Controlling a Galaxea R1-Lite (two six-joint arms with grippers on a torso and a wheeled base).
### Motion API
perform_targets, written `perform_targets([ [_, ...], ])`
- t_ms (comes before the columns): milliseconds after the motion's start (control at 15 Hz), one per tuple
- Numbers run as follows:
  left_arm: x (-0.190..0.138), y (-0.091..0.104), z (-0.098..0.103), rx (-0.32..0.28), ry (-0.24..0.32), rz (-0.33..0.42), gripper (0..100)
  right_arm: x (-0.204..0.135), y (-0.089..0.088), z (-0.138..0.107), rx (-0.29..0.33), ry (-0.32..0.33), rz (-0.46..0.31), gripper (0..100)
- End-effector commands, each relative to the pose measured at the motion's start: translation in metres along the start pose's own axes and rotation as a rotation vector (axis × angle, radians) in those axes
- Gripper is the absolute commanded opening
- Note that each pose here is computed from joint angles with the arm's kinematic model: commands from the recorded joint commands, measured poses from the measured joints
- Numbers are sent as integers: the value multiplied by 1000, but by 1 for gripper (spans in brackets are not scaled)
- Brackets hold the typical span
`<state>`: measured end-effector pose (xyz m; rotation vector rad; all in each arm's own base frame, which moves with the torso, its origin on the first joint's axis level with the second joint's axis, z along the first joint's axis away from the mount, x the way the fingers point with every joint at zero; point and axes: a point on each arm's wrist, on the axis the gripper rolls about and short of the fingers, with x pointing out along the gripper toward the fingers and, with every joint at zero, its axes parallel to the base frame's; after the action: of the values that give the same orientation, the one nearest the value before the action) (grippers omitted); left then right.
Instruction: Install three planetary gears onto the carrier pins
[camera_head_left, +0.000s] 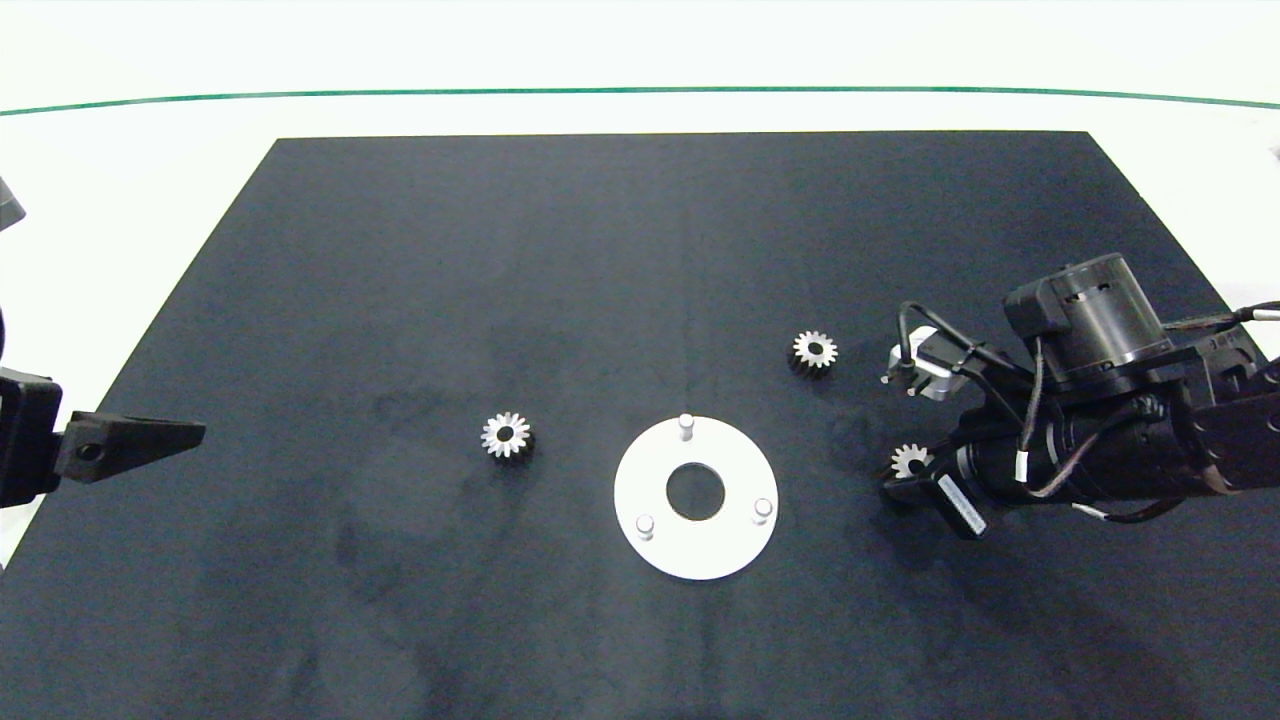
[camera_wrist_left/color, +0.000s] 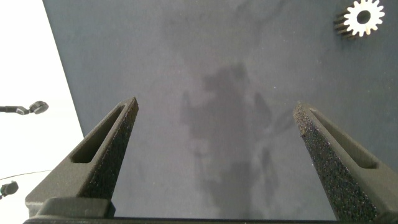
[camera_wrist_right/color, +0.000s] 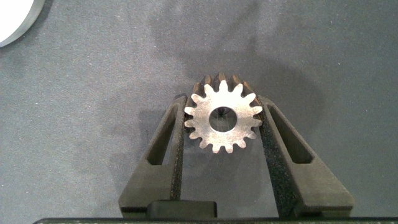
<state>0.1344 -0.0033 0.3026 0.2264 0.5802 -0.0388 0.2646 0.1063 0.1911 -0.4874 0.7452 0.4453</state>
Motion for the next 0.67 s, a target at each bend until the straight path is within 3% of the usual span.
perform_targets([
  [67, -1, 0, 0, 1, 1, 1, 100, 0, 2, 1, -5, -1, 5, 34],
  [667, -2, -1, -1, 3, -1, -2, 100, 1, 5, -2, -13, 8, 14, 16],
])
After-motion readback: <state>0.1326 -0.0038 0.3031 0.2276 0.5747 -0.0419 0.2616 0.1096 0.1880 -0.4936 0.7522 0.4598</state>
